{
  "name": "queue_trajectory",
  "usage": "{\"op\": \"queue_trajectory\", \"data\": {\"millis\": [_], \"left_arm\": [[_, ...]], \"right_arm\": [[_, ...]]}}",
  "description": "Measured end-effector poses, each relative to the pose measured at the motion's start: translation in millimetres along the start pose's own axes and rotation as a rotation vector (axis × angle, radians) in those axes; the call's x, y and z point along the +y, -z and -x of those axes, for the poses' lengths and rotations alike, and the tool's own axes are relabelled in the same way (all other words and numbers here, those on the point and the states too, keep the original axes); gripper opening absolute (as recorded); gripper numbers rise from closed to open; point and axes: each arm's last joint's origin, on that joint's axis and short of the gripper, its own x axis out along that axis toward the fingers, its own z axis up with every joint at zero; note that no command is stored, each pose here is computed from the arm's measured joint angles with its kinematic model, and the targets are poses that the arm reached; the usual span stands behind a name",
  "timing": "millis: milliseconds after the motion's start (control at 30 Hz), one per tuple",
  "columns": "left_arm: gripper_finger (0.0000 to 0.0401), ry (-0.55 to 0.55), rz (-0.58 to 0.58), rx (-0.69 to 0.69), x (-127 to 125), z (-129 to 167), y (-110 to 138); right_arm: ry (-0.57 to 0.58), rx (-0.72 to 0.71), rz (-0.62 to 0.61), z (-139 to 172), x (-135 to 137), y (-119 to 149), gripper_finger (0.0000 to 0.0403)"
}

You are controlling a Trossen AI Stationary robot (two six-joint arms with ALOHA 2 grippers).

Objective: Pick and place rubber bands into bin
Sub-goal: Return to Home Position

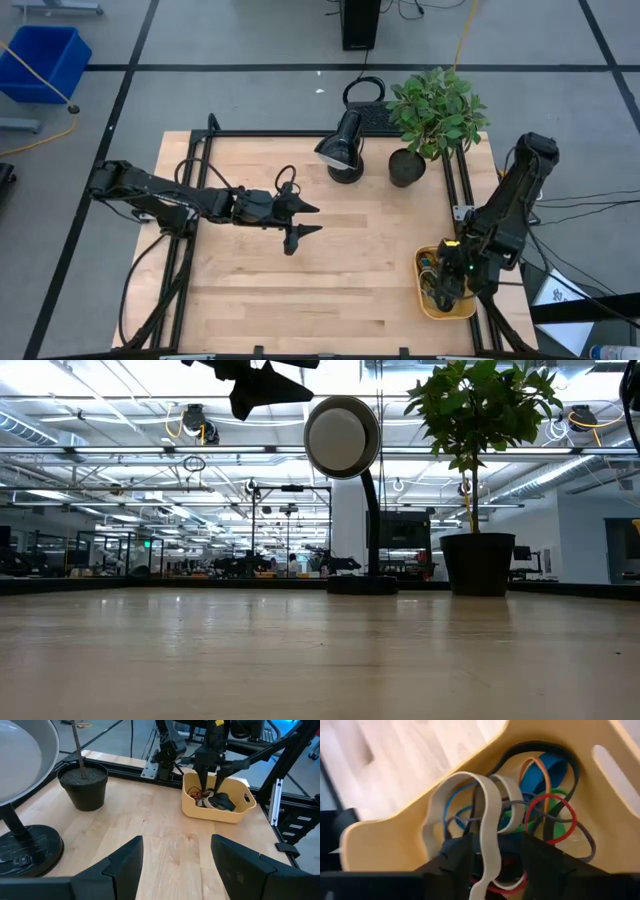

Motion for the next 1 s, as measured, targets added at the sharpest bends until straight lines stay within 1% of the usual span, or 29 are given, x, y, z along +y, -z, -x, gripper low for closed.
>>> {"op": "queue_trajectory", "data": {"millis": [133,267,467,567,700,800,1000], "left_arm": [[0.0241,0.0,-0.001,0.0,0.0,0.0,0.0],[0.0241,0.011,0.015,0.004,-0.3,0.0,0.2],[0.0241,0.057,0.024,-0.011,0.4,12.2,-7.4],[0.0241,0.055,0.026,-0.012,3.5,22.5,-12.0],[0.0241,0.043,0.027,-0.022,9.1,36.4,-18.4],[0.0241,0.031,0.021,-0.019,13.1,46.0,-21.3],[0.0241,0.011,0.014,-0.022,19.5,57.7,-25.2]], "right_arm": [[-0.062,-0.049,-0.007,8.5,-2.7,-3.7,0.0173],[-0.16,-0.16,0.02,20.5,-5.7,-9.9,0.018],[-0.33,-0.444,0.115,43.4,-6.9,-22.1,0.0176],[-0.412,-0.584,0.211,56.1,-1.3,-29.0,0.0174],[-0.467,-0.733,0.289,70.5,3.6,-42.8,0.0176],[-0.495,-0.768,0.343,75.1,5.5,-55.0,0.0178],[-0.532,-0.797,0.4,72.9,6.2,-86.2,0.0173]]}}
